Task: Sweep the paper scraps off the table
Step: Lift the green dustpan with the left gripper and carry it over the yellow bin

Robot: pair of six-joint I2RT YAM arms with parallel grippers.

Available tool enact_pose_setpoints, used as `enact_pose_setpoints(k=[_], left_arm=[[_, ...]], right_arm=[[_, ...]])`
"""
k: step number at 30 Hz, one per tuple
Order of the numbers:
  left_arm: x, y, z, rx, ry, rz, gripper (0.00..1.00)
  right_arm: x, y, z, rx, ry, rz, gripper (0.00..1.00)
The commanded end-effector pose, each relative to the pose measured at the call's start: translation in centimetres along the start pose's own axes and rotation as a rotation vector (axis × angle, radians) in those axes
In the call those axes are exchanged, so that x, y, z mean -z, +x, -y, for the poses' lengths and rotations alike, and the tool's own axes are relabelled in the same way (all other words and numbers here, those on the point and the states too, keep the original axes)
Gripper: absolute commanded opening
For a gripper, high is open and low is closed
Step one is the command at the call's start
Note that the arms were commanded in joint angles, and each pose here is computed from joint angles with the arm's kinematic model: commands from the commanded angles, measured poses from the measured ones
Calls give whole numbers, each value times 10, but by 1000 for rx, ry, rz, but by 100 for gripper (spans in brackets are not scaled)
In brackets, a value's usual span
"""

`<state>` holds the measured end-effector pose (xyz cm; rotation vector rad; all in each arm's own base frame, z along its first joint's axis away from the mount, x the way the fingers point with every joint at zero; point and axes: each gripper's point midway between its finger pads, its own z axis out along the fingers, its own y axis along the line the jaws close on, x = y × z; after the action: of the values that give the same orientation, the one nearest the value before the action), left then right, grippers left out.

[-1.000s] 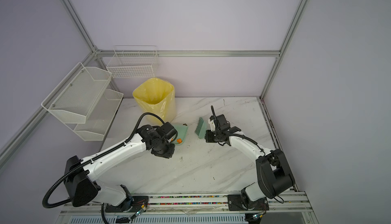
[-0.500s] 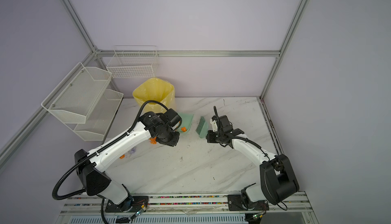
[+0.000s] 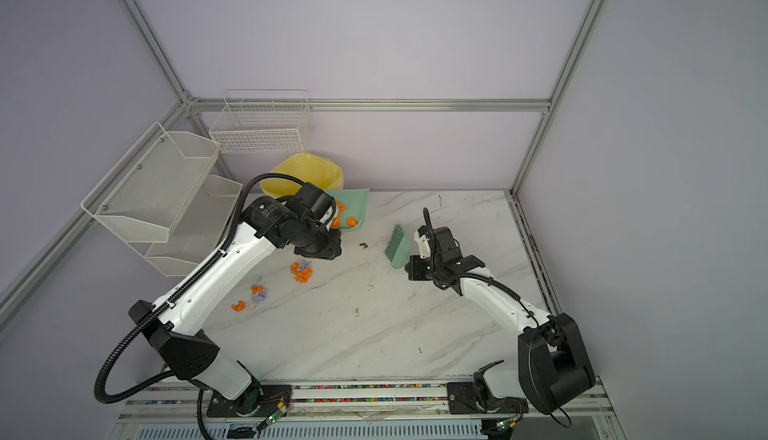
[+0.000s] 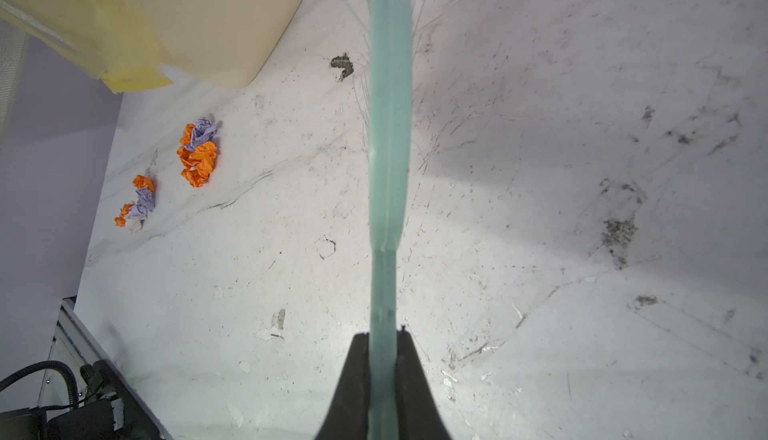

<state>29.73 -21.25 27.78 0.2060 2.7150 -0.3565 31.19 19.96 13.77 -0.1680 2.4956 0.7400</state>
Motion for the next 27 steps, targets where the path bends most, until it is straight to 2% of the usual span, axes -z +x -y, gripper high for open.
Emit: enact_pose_setpoints(k=[1,16,20,27], left_arm=[[30,-29,12,-9,93,96,0],[52,-84,-11,100,235,182,0],[54,-97,-20,143,316,193,0],[54,-114,-24,240,558,200,0]], right_arm=[[6,-4,-4,17,-30,37,0],[5,-1,-7,14,-53,23,0],[4,-2,-8,9,-56,25,0],[4,0,-8,-3,-60,23,0]])
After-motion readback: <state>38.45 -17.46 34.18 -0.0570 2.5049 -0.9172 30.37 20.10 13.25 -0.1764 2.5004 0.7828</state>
